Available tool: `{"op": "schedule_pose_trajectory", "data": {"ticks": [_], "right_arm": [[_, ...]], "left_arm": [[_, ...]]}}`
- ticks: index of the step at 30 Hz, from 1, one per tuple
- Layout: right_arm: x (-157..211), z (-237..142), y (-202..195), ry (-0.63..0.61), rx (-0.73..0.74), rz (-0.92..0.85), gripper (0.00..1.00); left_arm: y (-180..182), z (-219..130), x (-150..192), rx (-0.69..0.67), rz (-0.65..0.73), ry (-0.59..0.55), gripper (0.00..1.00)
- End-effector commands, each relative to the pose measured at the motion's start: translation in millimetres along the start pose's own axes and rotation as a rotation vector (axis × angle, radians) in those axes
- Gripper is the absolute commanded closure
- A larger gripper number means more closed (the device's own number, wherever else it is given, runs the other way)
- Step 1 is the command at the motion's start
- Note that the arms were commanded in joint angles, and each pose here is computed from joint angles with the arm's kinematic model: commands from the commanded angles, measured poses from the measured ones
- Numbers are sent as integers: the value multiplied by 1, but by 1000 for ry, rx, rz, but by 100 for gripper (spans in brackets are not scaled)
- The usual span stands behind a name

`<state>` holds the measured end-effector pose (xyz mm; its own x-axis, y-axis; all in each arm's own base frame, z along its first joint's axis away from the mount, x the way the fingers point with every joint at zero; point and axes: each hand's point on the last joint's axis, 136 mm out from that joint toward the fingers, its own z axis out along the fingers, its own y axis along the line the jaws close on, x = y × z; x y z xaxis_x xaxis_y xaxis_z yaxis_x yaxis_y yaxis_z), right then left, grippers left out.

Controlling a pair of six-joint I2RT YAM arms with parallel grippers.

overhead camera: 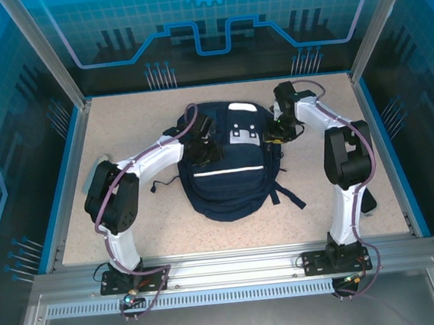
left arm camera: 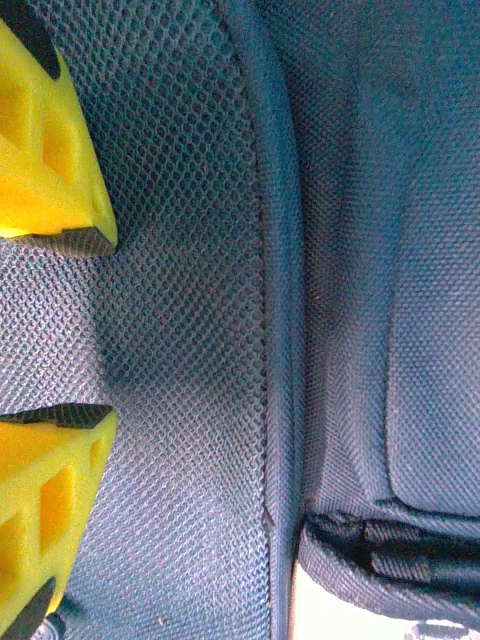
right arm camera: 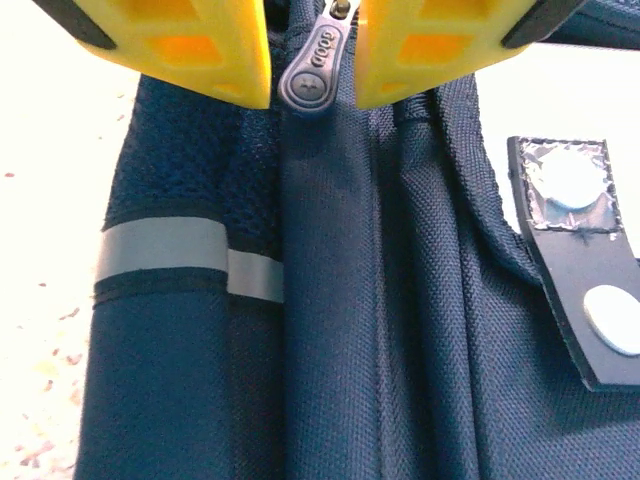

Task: Pack the student bag
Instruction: Unzip the student bag at the center of the table.

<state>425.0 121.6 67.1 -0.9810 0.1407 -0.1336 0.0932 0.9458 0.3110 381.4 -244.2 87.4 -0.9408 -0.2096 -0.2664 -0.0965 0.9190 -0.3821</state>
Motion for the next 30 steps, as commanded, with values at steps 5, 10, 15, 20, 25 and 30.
{"op": "schedule_pose_trajectory", "data": {"ticks": [5,10,15,20,25,30], "right_arm": [[6,3,-9,30,-36,87,65],[7,6,-6,34,-66,95,74],[6,2,-7,20,-52,90,86],[8,-7,-8,2,-46,78,96],[17,-21,-3,-29,-59,48,100],[42,-27,-6,-17,-27,39,100]], "left_arm": [[-39,-37,-19,143,64,-72,52],[-58,-29,-32,185,58,-66,52],[-81,-9,-45,248,33,-46,53],[-106,13,-56,296,38,-47,54],[-94,51,-63,182,4,-31,57],[-68,80,-62,53,-31,-11,58]]}}
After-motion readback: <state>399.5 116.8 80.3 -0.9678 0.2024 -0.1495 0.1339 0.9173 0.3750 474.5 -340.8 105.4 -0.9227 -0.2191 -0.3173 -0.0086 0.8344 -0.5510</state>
